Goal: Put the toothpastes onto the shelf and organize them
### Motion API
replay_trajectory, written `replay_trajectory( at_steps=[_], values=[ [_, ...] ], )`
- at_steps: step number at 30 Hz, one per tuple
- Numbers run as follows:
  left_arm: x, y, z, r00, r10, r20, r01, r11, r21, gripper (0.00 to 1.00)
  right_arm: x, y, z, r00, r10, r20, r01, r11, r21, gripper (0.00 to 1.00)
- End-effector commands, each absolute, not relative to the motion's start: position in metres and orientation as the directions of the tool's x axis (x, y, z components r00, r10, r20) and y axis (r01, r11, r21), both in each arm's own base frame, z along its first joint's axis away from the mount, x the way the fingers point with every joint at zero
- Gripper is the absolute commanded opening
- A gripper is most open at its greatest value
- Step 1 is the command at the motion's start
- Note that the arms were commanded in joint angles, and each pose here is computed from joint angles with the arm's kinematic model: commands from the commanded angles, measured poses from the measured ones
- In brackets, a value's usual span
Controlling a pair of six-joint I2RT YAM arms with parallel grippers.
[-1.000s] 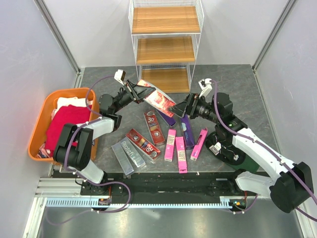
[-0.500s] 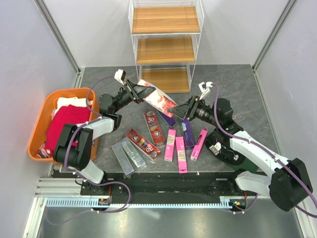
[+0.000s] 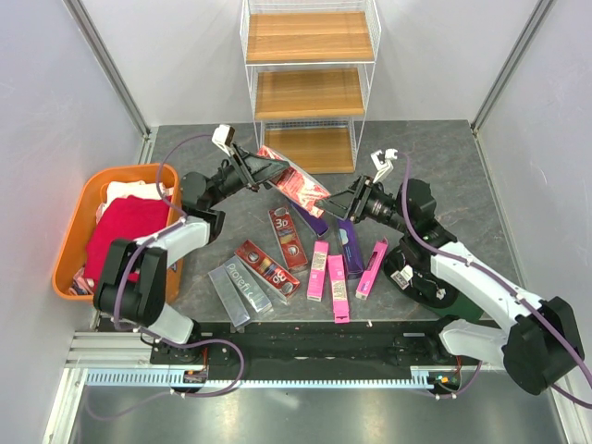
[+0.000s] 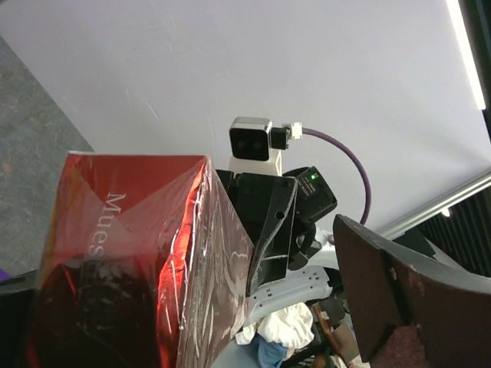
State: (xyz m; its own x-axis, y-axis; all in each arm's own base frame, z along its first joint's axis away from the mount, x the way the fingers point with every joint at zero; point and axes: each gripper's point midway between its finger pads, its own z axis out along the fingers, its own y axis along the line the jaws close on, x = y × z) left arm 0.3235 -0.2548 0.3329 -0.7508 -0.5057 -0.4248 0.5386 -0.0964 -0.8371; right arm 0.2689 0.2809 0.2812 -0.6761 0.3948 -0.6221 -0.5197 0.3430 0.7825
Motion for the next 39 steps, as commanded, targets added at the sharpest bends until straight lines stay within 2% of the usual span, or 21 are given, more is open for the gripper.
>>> replay_trajectory(
  at_steps=[1, 4, 5, 6, 7, 8, 10, 14, 16, 20, 30, 34, 39],
  values=[
    [0.307, -0.249, 0.361, -0.622, -0.499, -0.603, 0.688, 0.02, -0.726, 1.0, 0.278, 0.272, 0.336, -0.56, 0.472, -0.681, -0.579, 0.364, 0.729, 0.24],
    [0.319, -0.241, 0.351, -0.593, -0.502, -0.63, 0.636, 0.188, -0.748, 1.0, 0.282, 0.268, 0.345, -0.535, 0.485, -0.691, -0.573, 0.392, 0.719, 0.22],
    [0.332, -0.235, 0.338, -0.571, -0.502, -0.65, 0.592, 0.297, -0.749, 1.0, 0.285, 0.265, 0.348, -0.522, 0.5, -0.691, -0.564, 0.406, 0.719, 0.22],
    [0.335, -0.23, 0.334, -0.557, -0.503, -0.661, 0.567, 0.35, -0.745, 1.0, 0.287, 0.263, 0.349, -0.517, 0.506, -0.691, -0.554, 0.417, 0.72, 0.21],
    [0.34, -0.218, 0.341, -0.474, -0.519, -0.711, 0.567, 0.438, -0.698, 1.0, 0.29, 0.261, 0.351, -0.512, 0.512, -0.689, -0.543, 0.429, 0.722, 0.2],
    [0.341, -0.211, 0.331, -0.486, -0.508, -0.711, 0.514, 0.492, -0.703, 1.0, 0.294, 0.259, 0.351, -0.504, 0.521, -0.689, -0.534, 0.439, 0.723, 0.19],
    [0.348, -0.193, 0.333, -0.403, -0.502, -0.765, 0.475, 0.599, -0.644, 1.0, 0.3, 0.255, 0.358, -0.495, 0.541, -0.68, -0.525, 0.438, 0.73, 0.18],
    [0.347, -0.157, 0.339, -0.3, -0.488, -0.819, 0.345, 0.746, -0.57, 1.0, 0.309, 0.253, 0.368, -0.48, 0.563, -0.673, -0.521, 0.435, 0.735, 0.18],
    [0.349, -0.134, 0.329, -0.273, -0.485, -0.831, 0.225, 0.808, -0.545, 1.0, 0.316, 0.25, 0.376, -0.465, 0.578, -0.671, -0.524, 0.431, 0.735, 0.18],
    [0.347, -0.107, 0.324, -0.218, -0.483, -0.848, 0.106, 0.852, -0.512, 1.0, 0.328, 0.247, 0.399, -0.438, 0.6, -0.669, -0.548, 0.412, 0.728, 0.18],
    [0.358, -0.111, 0.31, -0.263, -0.436, -0.86, 0.102, 0.874, -0.475, 1.0, 0.377, 0.242, 0.49, -0.313, 0.658, -0.685, -0.638, 0.388, 0.665, 0.17],
    [0.36, -0.114, 0.303, -0.284, -0.436, -0.854, 0.101, 0.872, -0.479, 1.0, 0.41, 0.227, 0.512, -0.264, 0.732, -0.628, -0.603, 0.383, 0.7, 0.17],
    [0.357, -0.116, 0.299, -0.3, -0.449, -0.842, 0.101, 0.863, -0.496, 1.0, 0.468, 0.212, 0.515, -0.197, 0.803, -0.562, -0.478, 0.422, 0.771, 0.17]
  ],
)
